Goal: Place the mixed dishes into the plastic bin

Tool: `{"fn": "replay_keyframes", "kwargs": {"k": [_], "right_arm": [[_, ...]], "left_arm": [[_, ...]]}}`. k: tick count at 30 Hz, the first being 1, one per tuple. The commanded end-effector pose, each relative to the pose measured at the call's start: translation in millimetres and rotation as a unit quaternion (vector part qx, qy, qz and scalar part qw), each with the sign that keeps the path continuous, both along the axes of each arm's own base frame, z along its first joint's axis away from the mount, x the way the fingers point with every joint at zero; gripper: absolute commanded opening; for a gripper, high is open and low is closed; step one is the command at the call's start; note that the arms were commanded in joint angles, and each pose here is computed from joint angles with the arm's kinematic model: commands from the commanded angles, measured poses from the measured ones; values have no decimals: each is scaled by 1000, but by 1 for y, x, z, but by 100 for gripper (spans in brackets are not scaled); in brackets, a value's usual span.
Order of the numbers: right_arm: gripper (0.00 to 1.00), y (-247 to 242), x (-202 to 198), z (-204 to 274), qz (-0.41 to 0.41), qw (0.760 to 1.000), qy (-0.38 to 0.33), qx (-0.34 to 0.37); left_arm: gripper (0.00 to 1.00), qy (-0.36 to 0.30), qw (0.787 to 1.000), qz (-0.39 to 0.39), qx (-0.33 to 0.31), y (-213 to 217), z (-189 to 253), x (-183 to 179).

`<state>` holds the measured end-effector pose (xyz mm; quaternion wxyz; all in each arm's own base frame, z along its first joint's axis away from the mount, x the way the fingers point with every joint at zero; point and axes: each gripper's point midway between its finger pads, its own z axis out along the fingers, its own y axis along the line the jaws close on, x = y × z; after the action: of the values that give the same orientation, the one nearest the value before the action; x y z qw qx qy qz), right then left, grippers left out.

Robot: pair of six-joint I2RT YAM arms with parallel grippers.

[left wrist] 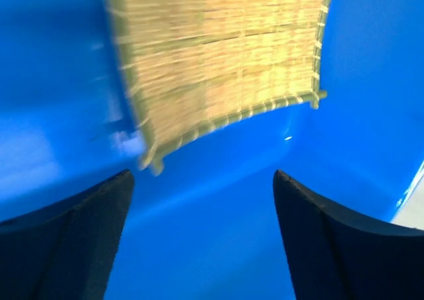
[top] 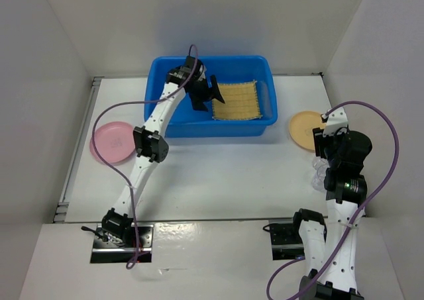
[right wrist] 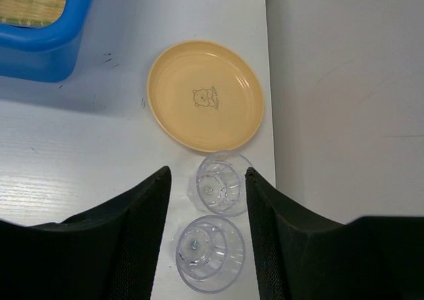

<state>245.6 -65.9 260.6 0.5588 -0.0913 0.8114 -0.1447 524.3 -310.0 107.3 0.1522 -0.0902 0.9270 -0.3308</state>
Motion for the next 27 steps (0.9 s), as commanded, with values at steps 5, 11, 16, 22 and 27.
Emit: {"fn": "replay_keyframes", "kwargs": {"k": [5,11,16,22,27], "right_arm": [[56,1,2,15,6,1000,-31,-5],[59,3,3,16,12,999,-30,-8],[61,5,2,14,18,999,-27,-5],[68,11,2,11,42,999,-21,-11],[70,15,-3,17,48,998,-32,-17]], "left_arm": [[99,-240,942,107,208,123,205,-22],[100,-185,898,237,321,236,232,-81],[100,-184,880,318,300,318,202,-131],[100,-133,875,384,262,386,129,-187],[100,-34,871,443,210,404,62,-199]]}}
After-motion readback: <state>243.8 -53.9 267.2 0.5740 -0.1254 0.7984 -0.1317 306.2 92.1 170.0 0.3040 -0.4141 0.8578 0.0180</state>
